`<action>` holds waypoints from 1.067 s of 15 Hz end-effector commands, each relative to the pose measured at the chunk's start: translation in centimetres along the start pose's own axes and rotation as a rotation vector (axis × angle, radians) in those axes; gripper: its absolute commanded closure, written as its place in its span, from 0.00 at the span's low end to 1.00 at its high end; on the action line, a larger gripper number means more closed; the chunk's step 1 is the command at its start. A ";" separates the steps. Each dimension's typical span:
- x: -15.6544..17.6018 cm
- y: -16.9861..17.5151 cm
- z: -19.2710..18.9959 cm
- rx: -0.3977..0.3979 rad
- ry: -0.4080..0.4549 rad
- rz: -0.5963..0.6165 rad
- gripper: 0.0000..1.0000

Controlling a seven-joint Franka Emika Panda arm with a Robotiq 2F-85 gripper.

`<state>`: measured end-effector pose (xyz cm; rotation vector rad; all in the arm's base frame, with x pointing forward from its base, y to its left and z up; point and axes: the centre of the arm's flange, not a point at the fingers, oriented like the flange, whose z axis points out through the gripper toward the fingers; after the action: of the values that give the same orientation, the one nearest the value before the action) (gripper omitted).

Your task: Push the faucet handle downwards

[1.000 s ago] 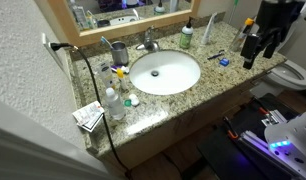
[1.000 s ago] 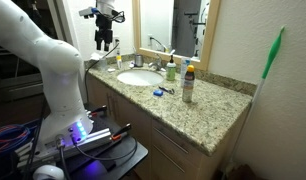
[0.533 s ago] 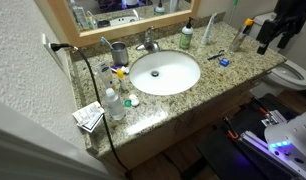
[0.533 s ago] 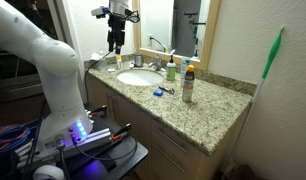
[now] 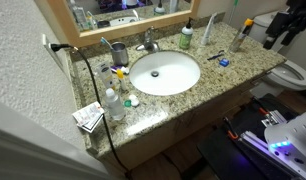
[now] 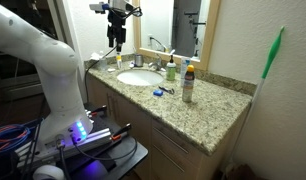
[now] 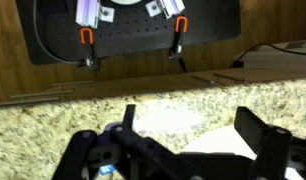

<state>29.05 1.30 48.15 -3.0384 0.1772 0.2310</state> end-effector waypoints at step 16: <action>20.6 -17.8 -2.4 -0.035 0.108 -0.239 0.00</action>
<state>44.99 14.28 47.04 -3.0566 -0.2141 0.0511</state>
